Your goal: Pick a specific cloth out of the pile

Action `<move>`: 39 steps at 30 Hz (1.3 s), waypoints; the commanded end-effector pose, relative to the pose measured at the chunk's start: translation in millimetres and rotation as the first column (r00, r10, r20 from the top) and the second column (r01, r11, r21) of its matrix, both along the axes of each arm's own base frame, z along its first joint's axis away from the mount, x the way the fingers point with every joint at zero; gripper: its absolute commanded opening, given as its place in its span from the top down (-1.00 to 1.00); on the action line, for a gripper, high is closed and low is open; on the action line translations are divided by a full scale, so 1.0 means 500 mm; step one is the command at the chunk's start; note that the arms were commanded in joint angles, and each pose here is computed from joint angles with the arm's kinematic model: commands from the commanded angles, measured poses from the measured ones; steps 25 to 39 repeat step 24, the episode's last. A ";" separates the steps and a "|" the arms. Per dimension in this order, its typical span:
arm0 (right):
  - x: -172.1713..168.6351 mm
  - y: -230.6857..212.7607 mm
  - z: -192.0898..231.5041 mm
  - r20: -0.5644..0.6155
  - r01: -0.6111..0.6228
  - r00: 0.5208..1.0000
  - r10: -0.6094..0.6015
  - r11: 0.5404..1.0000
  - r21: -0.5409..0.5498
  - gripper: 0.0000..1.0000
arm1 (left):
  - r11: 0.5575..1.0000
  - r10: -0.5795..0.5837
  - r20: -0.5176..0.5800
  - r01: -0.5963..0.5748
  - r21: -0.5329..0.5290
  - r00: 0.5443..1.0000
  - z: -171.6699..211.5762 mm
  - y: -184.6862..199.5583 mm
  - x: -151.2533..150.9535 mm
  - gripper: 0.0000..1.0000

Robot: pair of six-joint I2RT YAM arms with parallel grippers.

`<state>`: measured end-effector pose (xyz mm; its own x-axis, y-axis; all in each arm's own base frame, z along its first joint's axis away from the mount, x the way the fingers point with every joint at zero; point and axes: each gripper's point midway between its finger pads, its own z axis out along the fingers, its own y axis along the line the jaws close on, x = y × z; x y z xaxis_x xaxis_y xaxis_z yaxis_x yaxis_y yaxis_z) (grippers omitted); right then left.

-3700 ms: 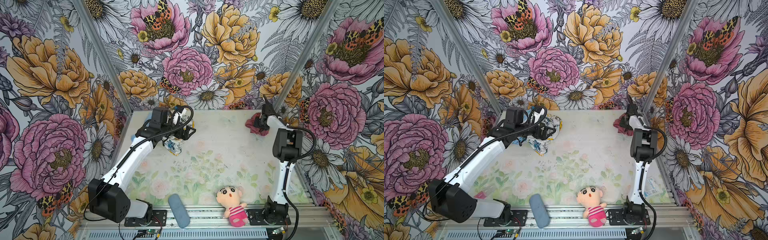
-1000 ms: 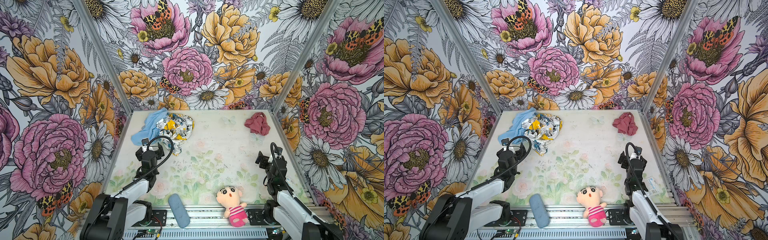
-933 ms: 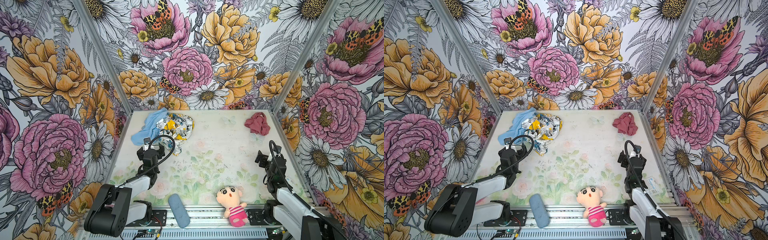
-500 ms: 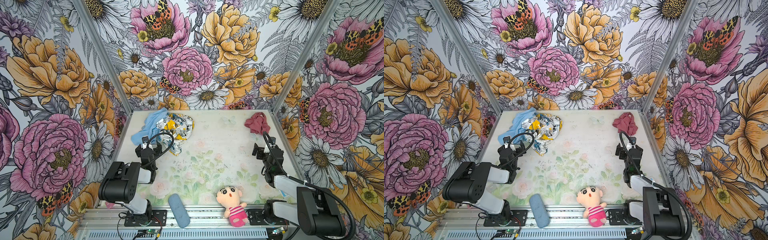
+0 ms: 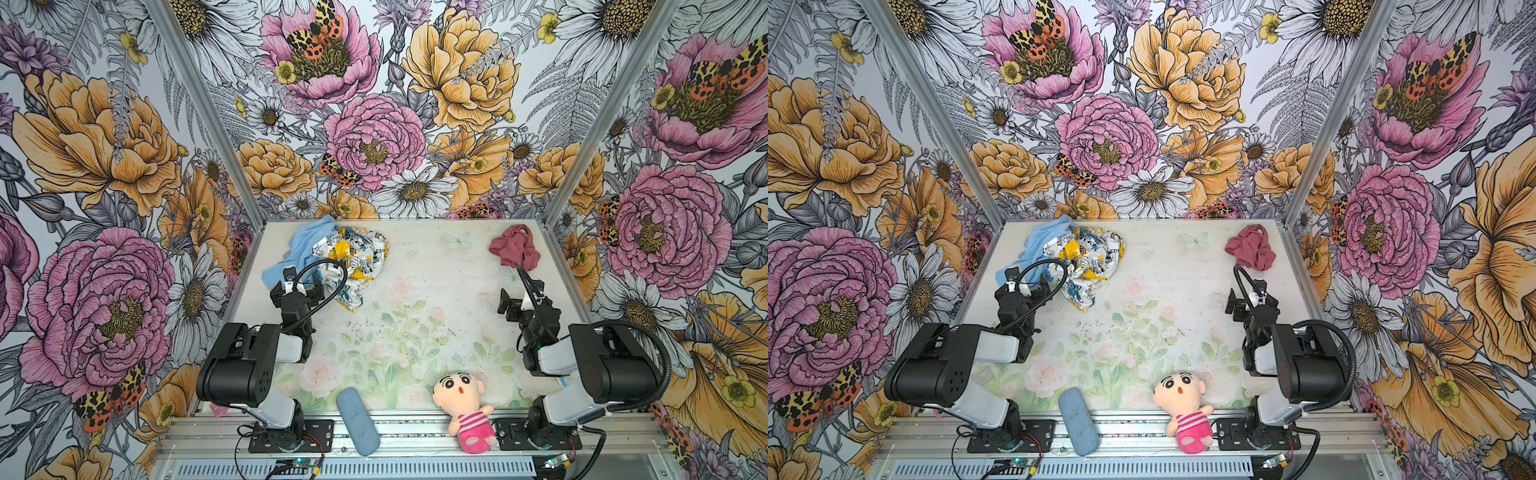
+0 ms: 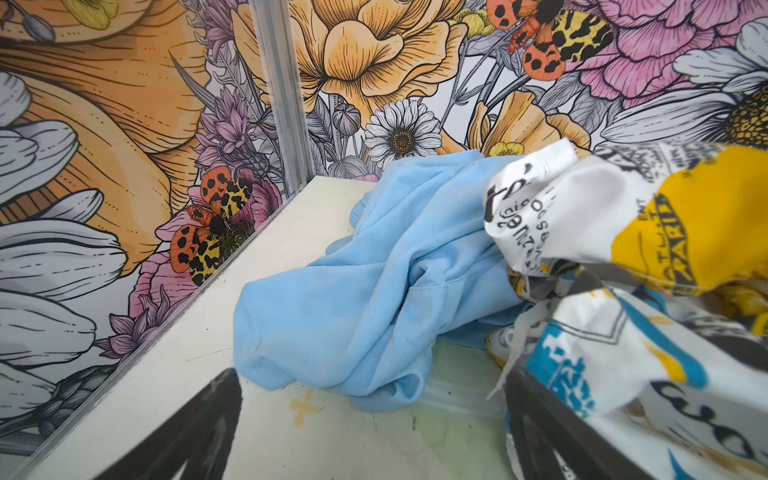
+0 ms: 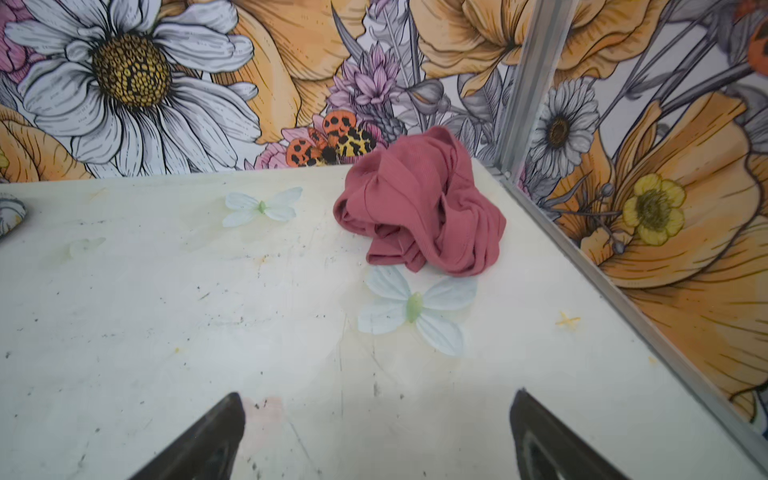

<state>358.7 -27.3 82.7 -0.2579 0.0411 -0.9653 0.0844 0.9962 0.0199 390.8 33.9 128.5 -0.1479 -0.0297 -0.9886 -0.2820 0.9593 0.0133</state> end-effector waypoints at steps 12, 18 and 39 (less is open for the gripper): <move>0.087 0.010 0.062 0.002 -0.023 1.000 0.023 1.000 0.002 -0.99 | 1.000 -0.014 0.015 0.014 0.007 1.000 0.011 -0.008 0.006 -0.98; 0.087 0.011 0.062 0.002 -0.024 1.000 0.024 1.000 0.002 -0.99 | 1.000 -0.015 0.006 0.015 -0.002 1.000 0.009 -0.004 0.011 -0.98; 0.086 0.012 0.062 0.001 -0.025 1.000 0.025 1.000 0.000 -0.99 | 1.000 -0.017 0.018 0.016 0.009 1.000 0.012 -0.009 0.005 -0.98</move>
